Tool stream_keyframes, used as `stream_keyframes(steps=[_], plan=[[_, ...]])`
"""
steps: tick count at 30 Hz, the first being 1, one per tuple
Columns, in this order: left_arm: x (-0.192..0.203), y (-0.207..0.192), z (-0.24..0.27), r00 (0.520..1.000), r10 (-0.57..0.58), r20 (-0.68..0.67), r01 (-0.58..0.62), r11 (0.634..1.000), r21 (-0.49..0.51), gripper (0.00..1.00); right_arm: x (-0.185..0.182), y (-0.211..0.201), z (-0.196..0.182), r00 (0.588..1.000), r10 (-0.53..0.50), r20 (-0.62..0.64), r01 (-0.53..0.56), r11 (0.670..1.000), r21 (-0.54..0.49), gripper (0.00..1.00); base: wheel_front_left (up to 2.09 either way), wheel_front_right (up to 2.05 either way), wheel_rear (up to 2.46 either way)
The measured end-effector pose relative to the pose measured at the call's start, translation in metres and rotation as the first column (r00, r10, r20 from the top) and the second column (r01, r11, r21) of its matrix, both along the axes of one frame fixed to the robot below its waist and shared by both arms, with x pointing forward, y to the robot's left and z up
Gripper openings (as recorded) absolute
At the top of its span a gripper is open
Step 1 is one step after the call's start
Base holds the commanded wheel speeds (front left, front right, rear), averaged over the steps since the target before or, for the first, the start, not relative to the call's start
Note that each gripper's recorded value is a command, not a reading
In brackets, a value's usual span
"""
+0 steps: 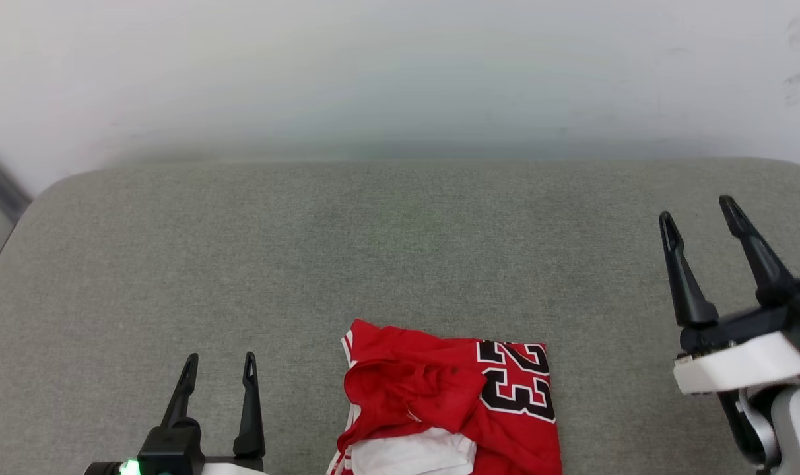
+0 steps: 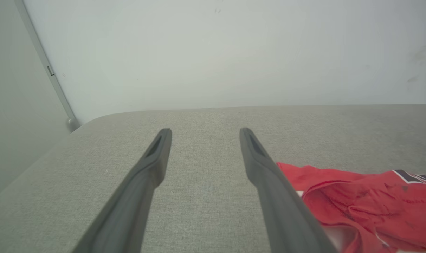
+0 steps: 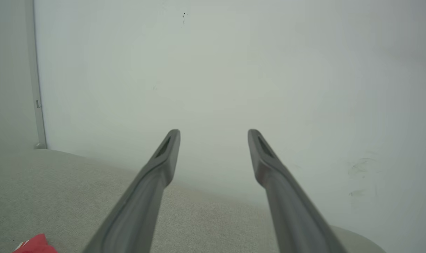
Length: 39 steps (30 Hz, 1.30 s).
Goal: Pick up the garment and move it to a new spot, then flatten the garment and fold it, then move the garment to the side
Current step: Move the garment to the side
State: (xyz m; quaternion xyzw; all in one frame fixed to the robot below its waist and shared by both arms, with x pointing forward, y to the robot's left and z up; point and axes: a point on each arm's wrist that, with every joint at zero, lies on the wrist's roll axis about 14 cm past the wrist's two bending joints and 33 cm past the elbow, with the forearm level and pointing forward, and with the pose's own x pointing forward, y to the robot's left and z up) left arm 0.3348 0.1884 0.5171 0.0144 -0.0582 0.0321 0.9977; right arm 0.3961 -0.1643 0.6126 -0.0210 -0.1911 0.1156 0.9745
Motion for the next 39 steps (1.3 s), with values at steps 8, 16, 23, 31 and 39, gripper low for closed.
stream_keyframes(steps=[8,16,23,31,39], plan=[[0.003,0.005,-0.002,1.0,0.013,-0.008,-0.013,1.0,0.0,1.0,0.037,0.042,-0.023,0.933,0.151,-0.328,-0.202,0.971,-0.128,1.0,0.0,0.0,0.0],[0.009,0.006,-0.004,1.0,0.014,-0.014,-0.014,1.0,0.001,1.0,0.021,0.045,-0.112,0.526,0.195,-0.828,-0.337,0.942,0.007,1.0,0.0,0.0,0.0],[0.02,0.006,-0.002,1.0,0.013,-0.009,-0.013,1.0,-0.001,1.0,-0.017,0.049,-0.177,0.17,0.249,-0.953,-0.341,0.923,0.181,1.0,0.0,0.0,0.0],[0.032,0.007,-0.007,0.999,0.019,-0.025,-0.02,1.0,-0.005,1.0,-0.037,0.086,-0.225,-0.001,0.338,-0.941,-0.317,0.892,0.321,1.0,0.0,0.0,0.0],[0.04,0.015,-0.018,0.997,0.046,-0.058,-0.046,0.999,0.003,1.0,-0.047,0.111,-0.255,-0.067,0.34,-0.938,-0.369,0.865,0.34,0.0,0.0,0.0,0.0]])
